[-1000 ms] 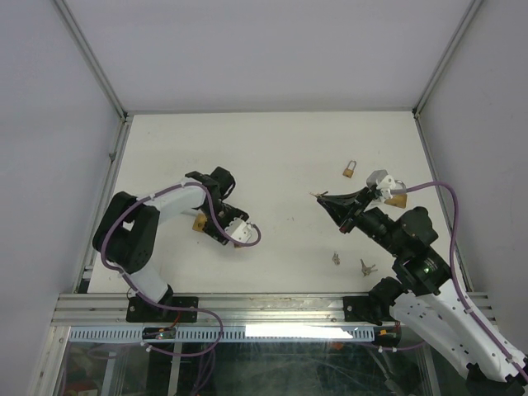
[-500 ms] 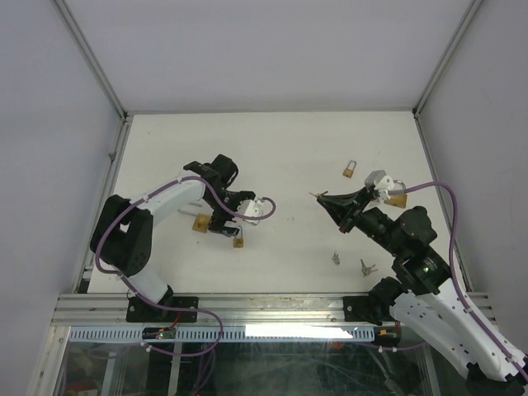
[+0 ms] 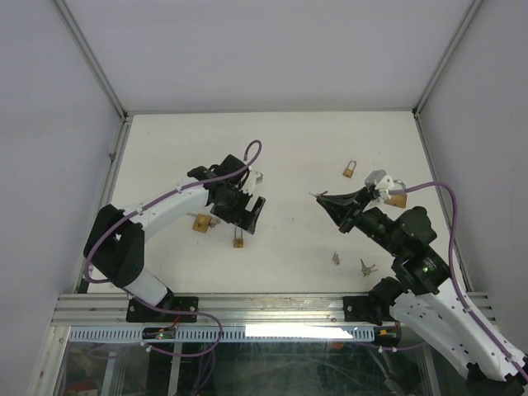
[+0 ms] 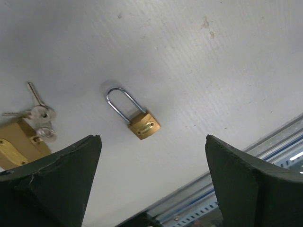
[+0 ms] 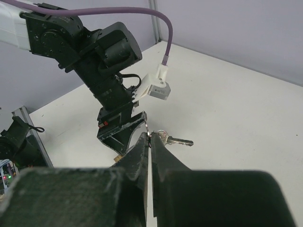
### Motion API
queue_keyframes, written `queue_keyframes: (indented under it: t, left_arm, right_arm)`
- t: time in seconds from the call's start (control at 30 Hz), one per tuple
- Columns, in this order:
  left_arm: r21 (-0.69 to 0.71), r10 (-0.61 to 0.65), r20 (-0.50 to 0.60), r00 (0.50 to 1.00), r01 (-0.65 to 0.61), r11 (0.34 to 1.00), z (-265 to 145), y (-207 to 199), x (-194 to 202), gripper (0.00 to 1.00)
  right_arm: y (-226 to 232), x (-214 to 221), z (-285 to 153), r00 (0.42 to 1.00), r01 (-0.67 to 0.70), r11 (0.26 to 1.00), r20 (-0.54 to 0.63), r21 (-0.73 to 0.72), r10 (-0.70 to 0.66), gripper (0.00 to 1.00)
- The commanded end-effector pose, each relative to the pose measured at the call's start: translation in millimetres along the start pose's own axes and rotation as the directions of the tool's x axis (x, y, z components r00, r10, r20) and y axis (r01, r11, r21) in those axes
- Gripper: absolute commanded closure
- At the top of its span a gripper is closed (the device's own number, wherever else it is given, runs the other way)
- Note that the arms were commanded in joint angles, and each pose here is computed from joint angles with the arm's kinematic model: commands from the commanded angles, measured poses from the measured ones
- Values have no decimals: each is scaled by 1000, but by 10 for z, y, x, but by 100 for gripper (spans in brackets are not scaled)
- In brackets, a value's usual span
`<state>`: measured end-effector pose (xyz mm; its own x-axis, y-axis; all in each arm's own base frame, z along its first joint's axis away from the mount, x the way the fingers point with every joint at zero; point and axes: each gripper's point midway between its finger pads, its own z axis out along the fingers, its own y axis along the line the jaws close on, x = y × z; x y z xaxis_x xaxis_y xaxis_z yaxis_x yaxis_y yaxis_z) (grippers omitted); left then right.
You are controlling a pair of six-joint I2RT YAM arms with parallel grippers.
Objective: Unlock with the key
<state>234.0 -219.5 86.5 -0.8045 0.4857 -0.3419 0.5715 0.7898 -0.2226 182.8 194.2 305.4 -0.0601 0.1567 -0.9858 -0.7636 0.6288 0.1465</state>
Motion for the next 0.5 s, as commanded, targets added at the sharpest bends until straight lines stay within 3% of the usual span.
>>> queue_keyframes:
  t: [0.0,0.1,0.23,0.47]
  left_arm:
    - [-42,-229,42,972,231,972,22,-290,-45,6]
    - [-52,-262,20,965,262,964,122,-347,36,6]
    - [-140,-345,-47,937,336,931,334,-188,341,14]
    - [-137,-399,-47,916,389,911,510,-99,311,19]
  right_arm:
    - [66,-145,4,998,-11,999,59,-30,13,100]
    - [57,-123,-14,998,-14,1000,59,-24,15,100]
    - [64,-149,-52,997,-8,1000,71,-24,10,100]
    - [51,-172,-124,997,-2,1000,78,-6,2,100]
